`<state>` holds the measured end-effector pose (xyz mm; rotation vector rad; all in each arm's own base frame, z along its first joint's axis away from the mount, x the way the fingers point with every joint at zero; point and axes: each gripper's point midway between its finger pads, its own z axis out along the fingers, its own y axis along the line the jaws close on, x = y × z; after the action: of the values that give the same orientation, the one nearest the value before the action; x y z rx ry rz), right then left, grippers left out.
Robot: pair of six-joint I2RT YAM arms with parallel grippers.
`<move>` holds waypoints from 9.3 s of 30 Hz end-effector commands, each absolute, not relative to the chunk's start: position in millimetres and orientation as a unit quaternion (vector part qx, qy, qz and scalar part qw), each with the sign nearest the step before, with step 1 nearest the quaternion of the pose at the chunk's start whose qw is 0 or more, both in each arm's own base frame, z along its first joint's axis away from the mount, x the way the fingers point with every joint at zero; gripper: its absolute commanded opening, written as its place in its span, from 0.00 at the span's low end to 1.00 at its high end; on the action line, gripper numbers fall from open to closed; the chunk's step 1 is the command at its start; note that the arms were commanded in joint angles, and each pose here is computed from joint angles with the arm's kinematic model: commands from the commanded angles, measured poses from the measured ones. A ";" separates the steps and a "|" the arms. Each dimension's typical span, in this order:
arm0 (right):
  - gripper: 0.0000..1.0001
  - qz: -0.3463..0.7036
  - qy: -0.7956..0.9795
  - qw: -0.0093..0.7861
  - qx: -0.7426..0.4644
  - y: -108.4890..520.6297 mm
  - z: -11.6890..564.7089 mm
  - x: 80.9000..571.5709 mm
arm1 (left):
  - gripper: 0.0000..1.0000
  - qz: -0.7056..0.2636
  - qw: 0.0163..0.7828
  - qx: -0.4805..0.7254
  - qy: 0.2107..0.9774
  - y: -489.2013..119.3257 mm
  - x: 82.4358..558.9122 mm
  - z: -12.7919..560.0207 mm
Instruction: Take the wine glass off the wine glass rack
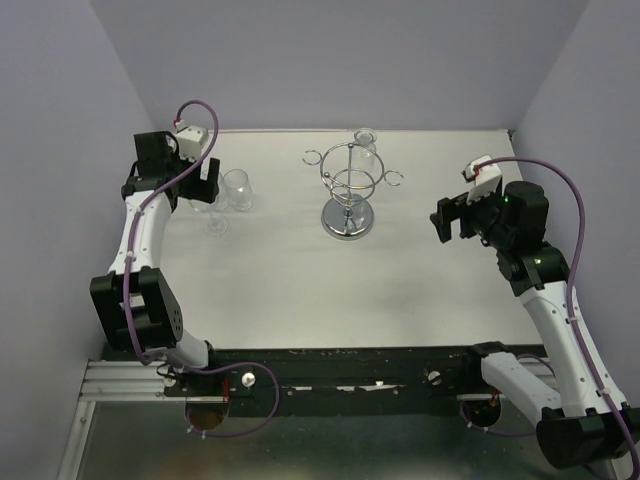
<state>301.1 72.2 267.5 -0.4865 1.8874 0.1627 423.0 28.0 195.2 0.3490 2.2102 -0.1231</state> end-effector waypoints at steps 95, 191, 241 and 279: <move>0.98 0.131 0.723 0.445 -0.511 181.0 247.1 400.1 | 0.99 -0.130 0.521 0.395 0.746 -221.4 517.6 269.8; 1.00 0.451 0.503 0.490 -0.551 202.7 202.5 469.3 | 0.99 -0.015 0.474 0.390 0.789 -107.3 509.3 304.6; 0.30 0.372 0.532 0.545 -0.531 186.6 262.2 477.4 | 0.99 -0.049 0.489 0.378 0.784 -121.4 515.6 307.1; 0.01 0.350 0.613 0.583 -0.403 158.2 259.2 524.8 | 0.99 -0.063 0.488 0.386 0.780 -124.4 498.5 297.0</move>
<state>512.3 162.6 217.8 -0.9678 1.5260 0.8855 504.8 -120.4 272.2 0.9374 1.9631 -0.1436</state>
